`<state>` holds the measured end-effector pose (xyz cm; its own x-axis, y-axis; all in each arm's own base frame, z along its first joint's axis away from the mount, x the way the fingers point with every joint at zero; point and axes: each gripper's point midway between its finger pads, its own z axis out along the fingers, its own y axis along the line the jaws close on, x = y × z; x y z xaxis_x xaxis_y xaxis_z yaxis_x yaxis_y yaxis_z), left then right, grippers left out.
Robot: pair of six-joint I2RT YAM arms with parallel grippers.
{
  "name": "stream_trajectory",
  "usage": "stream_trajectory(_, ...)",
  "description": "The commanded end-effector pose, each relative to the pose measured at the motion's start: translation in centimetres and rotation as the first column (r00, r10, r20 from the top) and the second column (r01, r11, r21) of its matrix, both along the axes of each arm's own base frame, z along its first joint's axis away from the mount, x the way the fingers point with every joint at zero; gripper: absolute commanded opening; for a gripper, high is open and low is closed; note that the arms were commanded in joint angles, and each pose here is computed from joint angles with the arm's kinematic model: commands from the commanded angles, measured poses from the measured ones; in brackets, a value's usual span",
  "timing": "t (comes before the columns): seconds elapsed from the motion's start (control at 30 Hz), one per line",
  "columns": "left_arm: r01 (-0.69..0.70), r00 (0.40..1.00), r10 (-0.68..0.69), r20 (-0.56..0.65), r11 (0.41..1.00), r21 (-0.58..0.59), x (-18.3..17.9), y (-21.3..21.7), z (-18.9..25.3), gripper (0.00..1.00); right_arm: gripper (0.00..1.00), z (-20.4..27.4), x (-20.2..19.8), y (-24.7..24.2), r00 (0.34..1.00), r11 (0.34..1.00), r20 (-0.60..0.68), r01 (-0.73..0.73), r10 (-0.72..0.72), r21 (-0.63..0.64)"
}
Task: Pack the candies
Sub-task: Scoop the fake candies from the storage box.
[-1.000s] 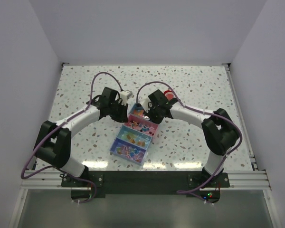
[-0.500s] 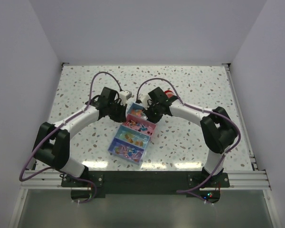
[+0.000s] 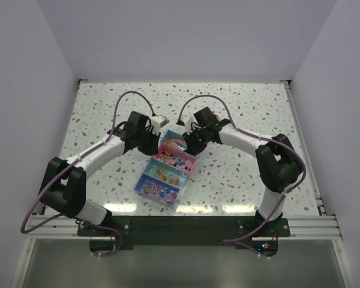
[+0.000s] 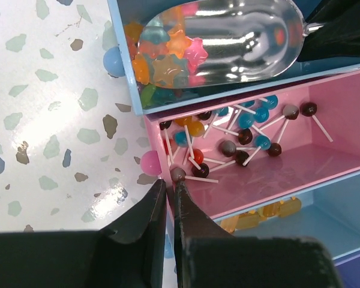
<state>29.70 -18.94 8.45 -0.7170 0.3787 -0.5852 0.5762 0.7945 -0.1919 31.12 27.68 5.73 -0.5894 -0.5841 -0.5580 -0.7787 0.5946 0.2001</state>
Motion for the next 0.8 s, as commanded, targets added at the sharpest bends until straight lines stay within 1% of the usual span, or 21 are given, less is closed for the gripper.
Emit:
stream_trajectory(0.0, 0.05, 0.994, -0.05, 0.099, 0.999, 0.012, 0.3, 0.2, 1.3, 0.0, 0.0, 2.8, 0.6, 0.7, 1.0, 0.993, 0.015, 0.022, -0.023, 0.117)
stream_trajectory(0.07, 0.042, 0.993, -0.043, 0.109, 0.999, 0.013, 0.3, 0.4, 1.4, 0.0, 0.0, 3.0, 0.7, 0.4, 0.999, 0.992, 0.019, 0.029, -0.032, 0.119)
stream_trajectory(0.33, 0.023, 0.997, -0.025, 0.068, 0.999, 0.023, 0.3, 0.4, 0.8, 0.0, 0.0, 4.4, 0.5, 0.2, 0.997, 0.99, 0.067, 0.023, -0.033, 0.136)
stream_trajectory(0.77, -0.001, 0.997, 0.001, 0.072, 1.0, 0.002, 0.8, 0.0, 1.4, 0.0, 0.0, 3.5, -0.7, -0.9, 0.993, 0.989, 0.11, 0.027, -0.044, 0.148)
